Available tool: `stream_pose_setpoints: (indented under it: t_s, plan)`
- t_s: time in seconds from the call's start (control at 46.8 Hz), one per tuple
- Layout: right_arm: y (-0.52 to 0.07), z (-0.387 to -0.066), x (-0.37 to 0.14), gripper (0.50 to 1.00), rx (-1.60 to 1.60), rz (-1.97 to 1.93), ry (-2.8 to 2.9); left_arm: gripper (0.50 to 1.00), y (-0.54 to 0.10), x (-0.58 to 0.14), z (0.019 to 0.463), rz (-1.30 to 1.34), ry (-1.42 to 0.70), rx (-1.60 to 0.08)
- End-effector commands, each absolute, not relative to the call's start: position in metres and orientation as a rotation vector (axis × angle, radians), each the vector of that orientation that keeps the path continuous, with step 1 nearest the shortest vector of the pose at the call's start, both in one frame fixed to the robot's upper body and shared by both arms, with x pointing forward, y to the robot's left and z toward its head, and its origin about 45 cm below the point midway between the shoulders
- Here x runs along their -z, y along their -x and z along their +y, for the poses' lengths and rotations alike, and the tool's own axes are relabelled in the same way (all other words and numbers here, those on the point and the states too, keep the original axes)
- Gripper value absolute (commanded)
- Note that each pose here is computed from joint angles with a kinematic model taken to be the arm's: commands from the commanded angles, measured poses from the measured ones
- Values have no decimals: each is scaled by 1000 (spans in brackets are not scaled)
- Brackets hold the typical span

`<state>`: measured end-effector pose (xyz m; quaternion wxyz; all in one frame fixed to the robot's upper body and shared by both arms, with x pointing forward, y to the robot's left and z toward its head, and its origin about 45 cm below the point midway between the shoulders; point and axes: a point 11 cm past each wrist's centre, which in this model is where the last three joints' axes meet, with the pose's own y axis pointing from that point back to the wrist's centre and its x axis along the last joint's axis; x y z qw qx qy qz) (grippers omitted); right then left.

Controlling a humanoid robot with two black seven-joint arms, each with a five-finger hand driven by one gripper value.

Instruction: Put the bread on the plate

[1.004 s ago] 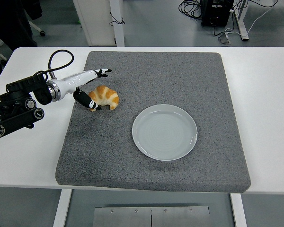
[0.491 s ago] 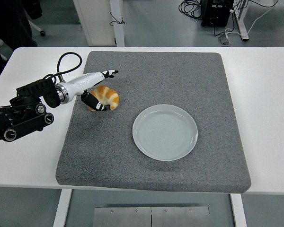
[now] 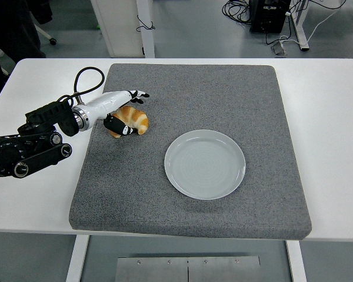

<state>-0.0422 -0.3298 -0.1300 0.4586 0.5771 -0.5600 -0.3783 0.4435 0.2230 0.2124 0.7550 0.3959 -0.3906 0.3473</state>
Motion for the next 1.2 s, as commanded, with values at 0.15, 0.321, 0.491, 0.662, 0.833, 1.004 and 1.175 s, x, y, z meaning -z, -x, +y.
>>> stream_pose_setpoints:
  t_s: [0.15, 0.321, 0.491, 0.662, 0.833, 1.004, 1.175]
  plan:
    - [43, -330, 130, 1000, 934, -1378, -1422, 736, -442, -208, 223, -885, -880, -731]
    - [43, -330, 130, 1000, 931, -1379, -1420, 675, -440, -207, 219, -891, -859, -715]
    - [43, -330, 130, 1000, 931, -1379, -1420, 578, -441, -209, 219, -893, -856, -718]
    - [43, -330, 130, 1000, 932, -1379, -1421, 516, -443, -213, 221, -897, -856, -720]
    - [43, -330, 130, 1000, 932, -1379, -1421, 505, -452, -231, 219, -926, -841, -735]
    - [43, -330, 130, 1000, 932, -1379, -1421, 500, -462, -258, 220, -975, -813, -752]
    - [43, -330, 130, 1000, 932, -1379, -1421, 500, -472, -287, 220, -1017, -797, -767]
